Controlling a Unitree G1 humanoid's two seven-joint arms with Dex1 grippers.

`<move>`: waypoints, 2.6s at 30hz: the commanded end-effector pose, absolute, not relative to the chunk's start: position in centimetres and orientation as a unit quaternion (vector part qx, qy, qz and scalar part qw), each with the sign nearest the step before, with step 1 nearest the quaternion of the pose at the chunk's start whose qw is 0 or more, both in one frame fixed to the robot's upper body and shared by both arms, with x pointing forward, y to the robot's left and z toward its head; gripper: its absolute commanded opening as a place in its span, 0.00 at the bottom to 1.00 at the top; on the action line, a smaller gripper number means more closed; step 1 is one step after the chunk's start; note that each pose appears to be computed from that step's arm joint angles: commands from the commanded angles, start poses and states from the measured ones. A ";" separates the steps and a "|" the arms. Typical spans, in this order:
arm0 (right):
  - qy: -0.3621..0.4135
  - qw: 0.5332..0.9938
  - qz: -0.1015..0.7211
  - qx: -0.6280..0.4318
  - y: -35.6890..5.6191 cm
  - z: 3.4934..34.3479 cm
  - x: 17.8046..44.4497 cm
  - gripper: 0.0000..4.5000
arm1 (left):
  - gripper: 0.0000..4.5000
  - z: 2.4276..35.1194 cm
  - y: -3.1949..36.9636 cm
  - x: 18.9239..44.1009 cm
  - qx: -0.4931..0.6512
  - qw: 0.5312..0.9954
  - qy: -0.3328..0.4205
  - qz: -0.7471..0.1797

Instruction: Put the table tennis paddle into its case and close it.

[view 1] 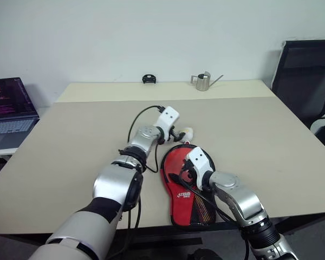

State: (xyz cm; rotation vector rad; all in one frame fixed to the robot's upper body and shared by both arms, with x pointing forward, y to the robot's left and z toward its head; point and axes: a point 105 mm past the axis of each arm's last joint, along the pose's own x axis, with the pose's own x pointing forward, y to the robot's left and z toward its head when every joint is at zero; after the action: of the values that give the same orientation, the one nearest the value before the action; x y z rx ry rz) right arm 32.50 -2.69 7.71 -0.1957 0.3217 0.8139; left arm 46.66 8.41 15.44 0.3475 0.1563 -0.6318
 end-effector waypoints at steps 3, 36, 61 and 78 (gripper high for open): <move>0.233 0.889 0.387 -0.079 -4.0 4.1 31.9 1.00 | 0.98 19.9 11.8 45.8 0.108 0.922 0.002 -0.372; 0.118 0.899 0.421 0.006 -13.4 19.3 30.3 1.00 | 0.98 11.1 2.8 35.1 0.185 0.760 0.024 -0.623; 0.124 0.937 0.325 -0.029 -9.5 19.3 43.4 1.00 | 0.98 7.0 2.2 34.5 0.168 0.771 0.063 -0.611; 0.162 0.947 0.270 -0.069 -6.2 14.4 46.5 1.00 | 0.98 6.5 2.0 33.9 0.171 0.772 0.067 -0.608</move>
State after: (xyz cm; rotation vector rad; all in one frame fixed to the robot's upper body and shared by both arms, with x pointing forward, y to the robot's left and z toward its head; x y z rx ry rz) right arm 45.97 -6.73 12.37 -0.1310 0.3955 0.5490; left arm 34.67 1.88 8.60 0.3625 0.0675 -1.3071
